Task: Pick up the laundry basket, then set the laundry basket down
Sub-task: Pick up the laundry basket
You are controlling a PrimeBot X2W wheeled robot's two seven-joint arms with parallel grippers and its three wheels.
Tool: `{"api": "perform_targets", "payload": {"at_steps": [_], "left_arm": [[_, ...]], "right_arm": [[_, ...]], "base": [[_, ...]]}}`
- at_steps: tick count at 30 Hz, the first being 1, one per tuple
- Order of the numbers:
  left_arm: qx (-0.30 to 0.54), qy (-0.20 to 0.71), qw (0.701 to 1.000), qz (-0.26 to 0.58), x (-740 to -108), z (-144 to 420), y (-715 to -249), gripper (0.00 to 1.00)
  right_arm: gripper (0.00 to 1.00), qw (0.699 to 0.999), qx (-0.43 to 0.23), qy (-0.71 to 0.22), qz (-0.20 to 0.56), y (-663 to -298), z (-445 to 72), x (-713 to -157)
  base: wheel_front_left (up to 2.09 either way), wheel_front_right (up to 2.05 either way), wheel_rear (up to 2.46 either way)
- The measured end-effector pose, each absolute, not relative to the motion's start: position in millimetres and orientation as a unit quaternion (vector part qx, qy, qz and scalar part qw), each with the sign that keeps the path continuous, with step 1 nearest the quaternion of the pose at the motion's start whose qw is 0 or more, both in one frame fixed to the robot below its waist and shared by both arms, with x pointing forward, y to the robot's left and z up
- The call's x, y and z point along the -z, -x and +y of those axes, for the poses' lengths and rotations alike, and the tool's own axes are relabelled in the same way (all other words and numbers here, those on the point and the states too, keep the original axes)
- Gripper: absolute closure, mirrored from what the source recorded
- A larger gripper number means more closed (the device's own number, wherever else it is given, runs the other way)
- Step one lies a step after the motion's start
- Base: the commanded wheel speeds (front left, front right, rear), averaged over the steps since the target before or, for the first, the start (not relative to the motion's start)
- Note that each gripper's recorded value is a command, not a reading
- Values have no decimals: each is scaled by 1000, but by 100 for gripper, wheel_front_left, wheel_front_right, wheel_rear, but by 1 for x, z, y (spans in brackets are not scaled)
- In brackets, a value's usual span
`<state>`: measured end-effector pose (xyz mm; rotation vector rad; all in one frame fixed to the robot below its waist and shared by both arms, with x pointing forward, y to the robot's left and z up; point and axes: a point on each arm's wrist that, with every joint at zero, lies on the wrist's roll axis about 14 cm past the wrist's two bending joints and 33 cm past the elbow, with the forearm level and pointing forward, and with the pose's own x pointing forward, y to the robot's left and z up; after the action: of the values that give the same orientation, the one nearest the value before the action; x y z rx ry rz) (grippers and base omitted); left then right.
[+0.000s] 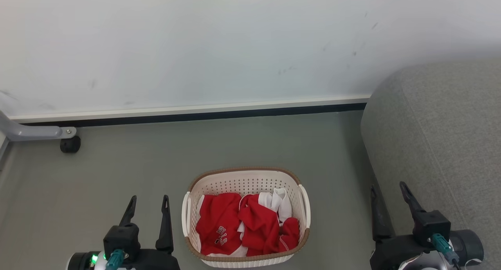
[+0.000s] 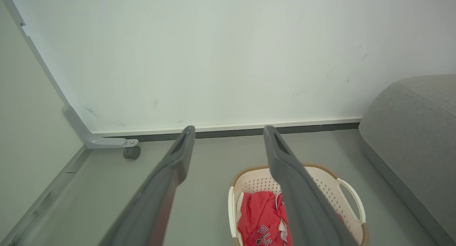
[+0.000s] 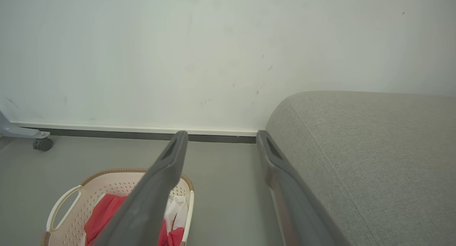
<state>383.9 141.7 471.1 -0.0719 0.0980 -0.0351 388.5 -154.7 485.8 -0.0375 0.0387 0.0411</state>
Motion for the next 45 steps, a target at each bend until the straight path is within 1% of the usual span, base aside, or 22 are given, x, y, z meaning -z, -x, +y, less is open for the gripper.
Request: {"api": "perform_targets", "payload": {"at_steps": [23,33,45], "left_arm": [[22,41,994,100,-438,136,-398,0],[28,43,992,119,-420,131,-419,0],[37,43,987,149,-390,126,-443,0]], "right_arm": [[0,998,-21,19,63,-406,-156,-455],[0,996,-26,20,81,-427,-155,-437],[0,992,-35,21,116,-449,-150,-402]], "base": [[0,0,0],[0,0,0],[0,0,0]]}}
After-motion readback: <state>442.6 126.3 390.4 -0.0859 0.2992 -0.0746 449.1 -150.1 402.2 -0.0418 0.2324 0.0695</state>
